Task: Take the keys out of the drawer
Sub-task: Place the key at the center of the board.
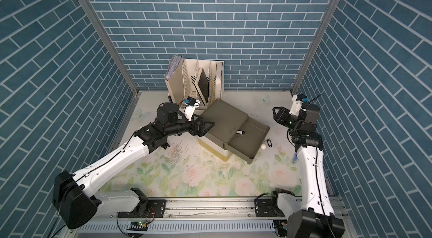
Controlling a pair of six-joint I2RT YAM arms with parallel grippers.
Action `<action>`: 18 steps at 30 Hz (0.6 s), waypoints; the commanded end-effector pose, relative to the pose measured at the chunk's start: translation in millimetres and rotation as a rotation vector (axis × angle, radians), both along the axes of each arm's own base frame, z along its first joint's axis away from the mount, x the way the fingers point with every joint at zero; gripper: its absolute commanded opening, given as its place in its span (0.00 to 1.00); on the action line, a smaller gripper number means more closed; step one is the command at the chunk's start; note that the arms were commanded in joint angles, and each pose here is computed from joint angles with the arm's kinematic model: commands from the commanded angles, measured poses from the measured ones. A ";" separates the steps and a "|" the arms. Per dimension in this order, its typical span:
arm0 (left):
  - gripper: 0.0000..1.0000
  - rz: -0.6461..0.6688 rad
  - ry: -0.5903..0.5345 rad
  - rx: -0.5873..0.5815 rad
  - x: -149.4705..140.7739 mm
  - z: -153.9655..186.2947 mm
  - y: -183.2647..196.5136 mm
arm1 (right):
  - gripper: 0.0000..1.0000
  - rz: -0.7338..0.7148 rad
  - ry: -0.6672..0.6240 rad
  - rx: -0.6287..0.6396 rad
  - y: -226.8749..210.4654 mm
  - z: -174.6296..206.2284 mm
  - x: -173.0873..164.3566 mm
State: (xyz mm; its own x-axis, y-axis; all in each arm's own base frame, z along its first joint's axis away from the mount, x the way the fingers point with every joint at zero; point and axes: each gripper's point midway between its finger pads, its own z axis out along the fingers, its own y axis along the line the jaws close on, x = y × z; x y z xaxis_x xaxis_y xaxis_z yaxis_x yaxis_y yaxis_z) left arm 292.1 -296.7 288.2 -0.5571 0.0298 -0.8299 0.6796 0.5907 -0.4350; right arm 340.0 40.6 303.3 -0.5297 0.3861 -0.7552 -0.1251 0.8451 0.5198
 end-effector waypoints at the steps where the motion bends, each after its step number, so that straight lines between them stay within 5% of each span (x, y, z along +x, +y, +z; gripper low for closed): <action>1: 1.00 -0.005 -0.062 -0.034 -0.3 21.4 1.5 | 0.52 0.234 0.053 -0.036 52.2 2.0 -14.1; 7: 1.00 -0.011 -0.063 -0.035 -0.9 25.6 1.1 | 0.53 0.321 0.320 -0.203 87.2 -38.8 -25.0; 18: 1.00 -0.020 -0.062 -0.038 -3.8 25.4 1.4 | 0.52 0.437 0.342 -0.292 92.9 -85.8 -41.2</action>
